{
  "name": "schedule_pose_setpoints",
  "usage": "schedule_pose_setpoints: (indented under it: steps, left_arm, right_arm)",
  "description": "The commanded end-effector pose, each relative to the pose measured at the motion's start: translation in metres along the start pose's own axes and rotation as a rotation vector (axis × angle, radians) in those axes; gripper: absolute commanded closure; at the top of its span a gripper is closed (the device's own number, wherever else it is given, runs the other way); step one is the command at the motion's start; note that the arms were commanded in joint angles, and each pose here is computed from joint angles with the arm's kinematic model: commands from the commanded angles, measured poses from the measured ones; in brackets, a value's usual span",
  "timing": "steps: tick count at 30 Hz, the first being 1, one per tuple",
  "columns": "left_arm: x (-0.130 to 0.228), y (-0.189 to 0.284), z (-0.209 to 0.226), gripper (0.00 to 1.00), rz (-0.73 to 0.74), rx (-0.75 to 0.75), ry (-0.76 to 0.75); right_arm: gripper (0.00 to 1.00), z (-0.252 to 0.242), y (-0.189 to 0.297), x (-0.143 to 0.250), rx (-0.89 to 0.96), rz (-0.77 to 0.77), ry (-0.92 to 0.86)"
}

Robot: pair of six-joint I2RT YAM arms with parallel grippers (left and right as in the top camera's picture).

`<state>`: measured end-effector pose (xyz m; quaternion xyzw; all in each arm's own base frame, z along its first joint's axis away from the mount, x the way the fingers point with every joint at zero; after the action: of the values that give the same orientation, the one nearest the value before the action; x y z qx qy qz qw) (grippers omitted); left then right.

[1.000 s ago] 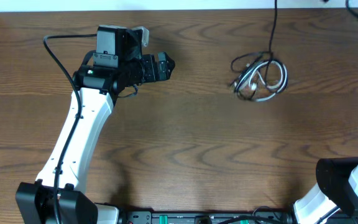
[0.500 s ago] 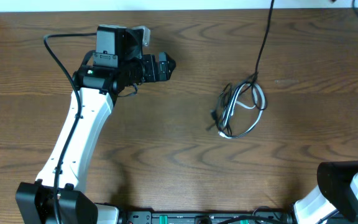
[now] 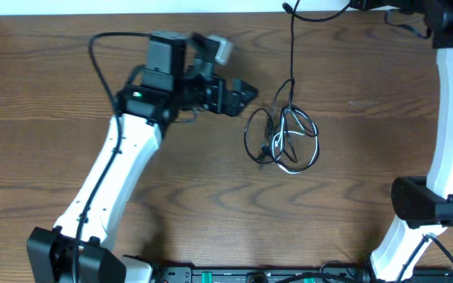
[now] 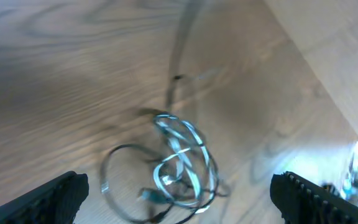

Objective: Untangle cables

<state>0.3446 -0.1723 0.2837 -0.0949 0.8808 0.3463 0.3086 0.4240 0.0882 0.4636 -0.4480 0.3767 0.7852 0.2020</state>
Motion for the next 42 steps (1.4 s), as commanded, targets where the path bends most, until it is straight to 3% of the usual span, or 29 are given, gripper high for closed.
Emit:
schedule_pose_setpoints:
  steps: [1,6,18,20,23,26,29,35,42]
  left_arm:
    - [0.003,-0.016,-0.013,0.00,-0.002,-0.033,-0.097]
    - [0.002,-0.044,-0.006,0.01,-0.032,-0.181,-0.144]
    - [0.007,-0.118,0.031,0.04,-0.028,-0.169,-0.155]
    - [0.008,-0.128,0.037,0.14,-0.032,-0.168,-0.152]
    - [0.011,-0.134,0.041,0.36,-0.020,-0.169,-0.142]
    - [0.012,-0.133,0.040,0.69,-0.017,-0.170,-0.140]
    - [0.007,-0.127,0.038,0.91,-0.031,-0.171,-0.142]
    - [-0.017,-0.077,0.034,0.93,-0.111,-0.207,-0.086]
    - [-0.041,0.020,0.018,0.93,-0.259,-0.268,-0.051]
  right_arm:
    - [0.99,0.006,0.011,-0.006,0.000,-0.029,0.011]
    - [0.99,0.006,0.012,-0.003,-0.003,-0.015,0.002]
    - [0.99,0.007,0.011,0.002,-0.007,0.012,-0.010]
    - [0.99,0.007,0.011,0.003,-0.007,0.017,-0.007]
    - [0.99,0.006,0.011,0.005,-0.004,0.026,-0.006]
    - [0.99,0.005,0.012,0.006,0.006,0.033,-0.003]
    - [0.99,0.004,0.012,0.007,0.020,0.036,-0.003]
    - [0.99,-0.005,0.012,0.012,0.104,0.064,-0.020]
    - [0.99,-0.024,0.018,0.025,0.267,0.132,-0.063]
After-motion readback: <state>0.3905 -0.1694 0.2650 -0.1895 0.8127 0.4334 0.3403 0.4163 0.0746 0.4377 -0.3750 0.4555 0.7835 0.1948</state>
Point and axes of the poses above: each gripper's point midway between its finger pads, its own y axis back along the fingers, its own z axis along the line the jaws close on, x = y × z, the point moved 7 cm from there along y, back along the fingers, and after that the axes turned 8 degrees about y, right-handed, at the moved point
